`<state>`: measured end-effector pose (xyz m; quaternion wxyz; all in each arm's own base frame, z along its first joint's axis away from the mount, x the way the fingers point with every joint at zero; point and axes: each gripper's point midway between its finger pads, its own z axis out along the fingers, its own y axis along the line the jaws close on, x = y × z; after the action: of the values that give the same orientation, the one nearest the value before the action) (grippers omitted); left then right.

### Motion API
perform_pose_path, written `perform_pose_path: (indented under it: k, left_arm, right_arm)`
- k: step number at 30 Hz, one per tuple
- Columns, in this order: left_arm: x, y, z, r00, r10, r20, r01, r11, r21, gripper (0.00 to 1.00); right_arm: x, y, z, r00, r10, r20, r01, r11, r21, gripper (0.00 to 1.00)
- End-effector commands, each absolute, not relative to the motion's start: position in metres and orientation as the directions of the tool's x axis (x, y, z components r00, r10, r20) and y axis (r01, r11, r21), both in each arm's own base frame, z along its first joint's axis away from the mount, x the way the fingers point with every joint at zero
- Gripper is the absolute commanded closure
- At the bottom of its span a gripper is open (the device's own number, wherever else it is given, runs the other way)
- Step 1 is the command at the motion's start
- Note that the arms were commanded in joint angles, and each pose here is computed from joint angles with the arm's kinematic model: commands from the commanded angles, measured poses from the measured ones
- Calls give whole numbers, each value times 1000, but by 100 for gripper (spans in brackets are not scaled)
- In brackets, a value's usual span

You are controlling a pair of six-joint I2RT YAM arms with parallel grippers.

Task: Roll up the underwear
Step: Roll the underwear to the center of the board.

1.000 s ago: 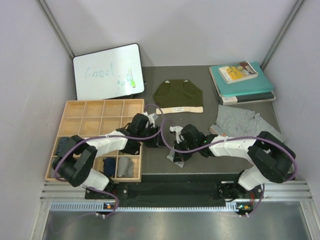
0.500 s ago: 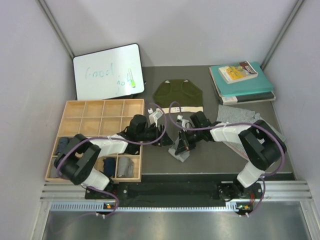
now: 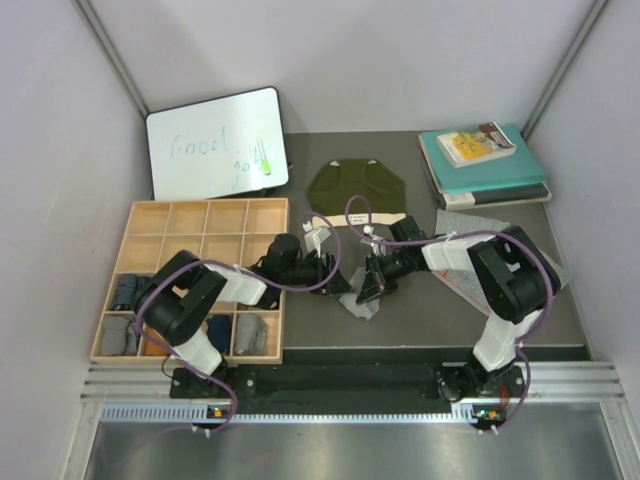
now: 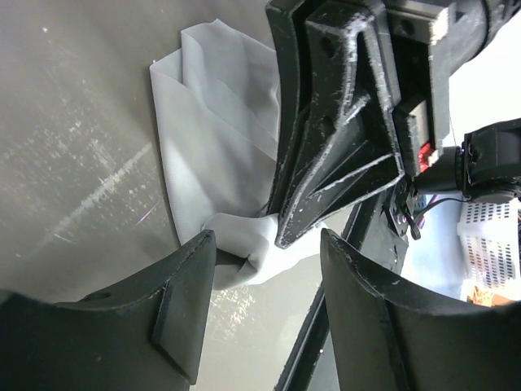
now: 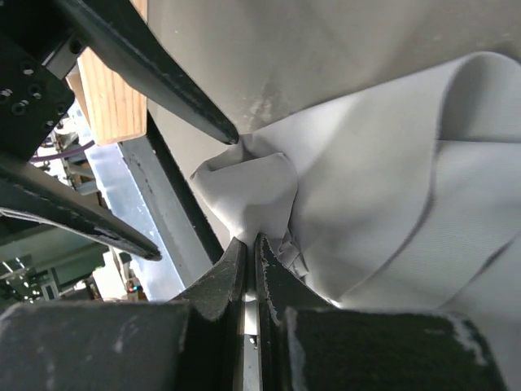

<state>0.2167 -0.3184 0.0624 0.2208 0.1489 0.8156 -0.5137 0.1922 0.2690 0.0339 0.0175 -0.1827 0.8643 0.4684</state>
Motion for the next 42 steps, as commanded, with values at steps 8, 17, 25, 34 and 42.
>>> perform_pose_path:
  k: [8, 17, 25, 34, 42]
  left_arm:
    - [225, -325, 61, -815, -13, -580, 525, 408, -747, 42]
    - [228, -313, 73, -795, -69, -603, 509, 464, -725, 42]
    - [225, -300, 78, -779, -89, -621, 501, 507, -701, 41]
    - [216, -302, 93, -767, -142, -626, 521, 432, -736, 41]
    - [192, -307, 93, -795, -139, -590, 517, 352, -780, 41]
  right_arm:
    - [209, 271, 35, -926, -294, -238, -353, 448, 821, 100]
    - [202, 272, 47, -935, -259, -242, -339, 454, 824, 100]
    - [186, 292, 40, -937, -265, -226, -329, 461, 824, 100]
    - [171, 298, 31, -946, -256, -200, -302, 468, 830, 100]
    - [166, 296, 22, -950, -248, -190, -291, 484, 825, 100]
